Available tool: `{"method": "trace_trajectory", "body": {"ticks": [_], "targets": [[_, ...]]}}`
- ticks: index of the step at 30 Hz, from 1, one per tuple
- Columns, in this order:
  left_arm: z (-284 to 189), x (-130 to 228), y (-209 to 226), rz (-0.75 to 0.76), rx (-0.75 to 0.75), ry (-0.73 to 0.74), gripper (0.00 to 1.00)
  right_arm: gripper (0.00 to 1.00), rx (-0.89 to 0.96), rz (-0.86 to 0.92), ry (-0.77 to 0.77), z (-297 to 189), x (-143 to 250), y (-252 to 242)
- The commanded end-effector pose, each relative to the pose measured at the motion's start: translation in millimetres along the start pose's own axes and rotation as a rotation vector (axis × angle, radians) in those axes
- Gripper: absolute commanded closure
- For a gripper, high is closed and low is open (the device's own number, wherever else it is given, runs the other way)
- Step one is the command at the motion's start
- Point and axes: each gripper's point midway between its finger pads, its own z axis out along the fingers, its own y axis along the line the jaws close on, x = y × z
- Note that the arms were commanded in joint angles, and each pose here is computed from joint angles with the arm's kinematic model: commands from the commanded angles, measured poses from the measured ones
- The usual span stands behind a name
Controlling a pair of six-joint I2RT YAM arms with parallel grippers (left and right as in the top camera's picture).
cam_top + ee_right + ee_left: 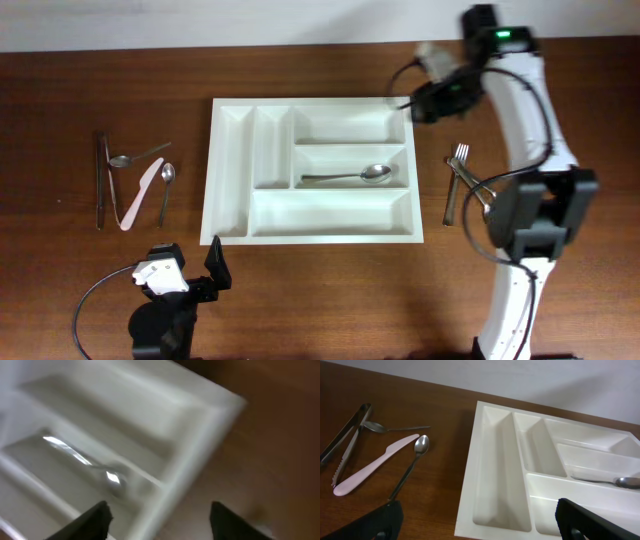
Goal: Pack container
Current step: 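Release the spoon into the tray and raise the right gripper, then lower the right gripper onto the second metal spoon and grasp it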
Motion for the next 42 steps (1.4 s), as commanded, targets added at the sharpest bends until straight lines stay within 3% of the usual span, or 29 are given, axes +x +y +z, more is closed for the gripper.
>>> {"method": "trace_trajectory", "body": {"ticks": [1, 9, 22, 34, 42], "targets": [[0.1, 0.6, 0.9, 0.016, -0.003, -0.002, 0.01, 0.4, 0.088, 0.281, 0.024, -14.9, 27.3, -55.5], [0.1, 0.6, 0.9, 0.016, -0.003, -0.002, 0.01, 0.36, 0.067, 0.473, 0.118, -24.8, 82.8, -92.7], [0.1, 0.6, 0.8, 0.016, -0.002, -0.002, 0.01, 0.36, 0.054, 0.53, 0.322, 5.1, 138.8, -85.1], [0.1, 0.5, 0.9, 0.016, -0.003, -0.002, 0.01, 0.35, 0.03, 0.524, 0.309, 5.8, 134.8, -80.0], [0.1, 0.5, 0.8, 0.016, -0.002, -0.002, 0.01, 0.2, 0.114, 0.456, 0.115, -25.3, 103.3, -84.4]]}}
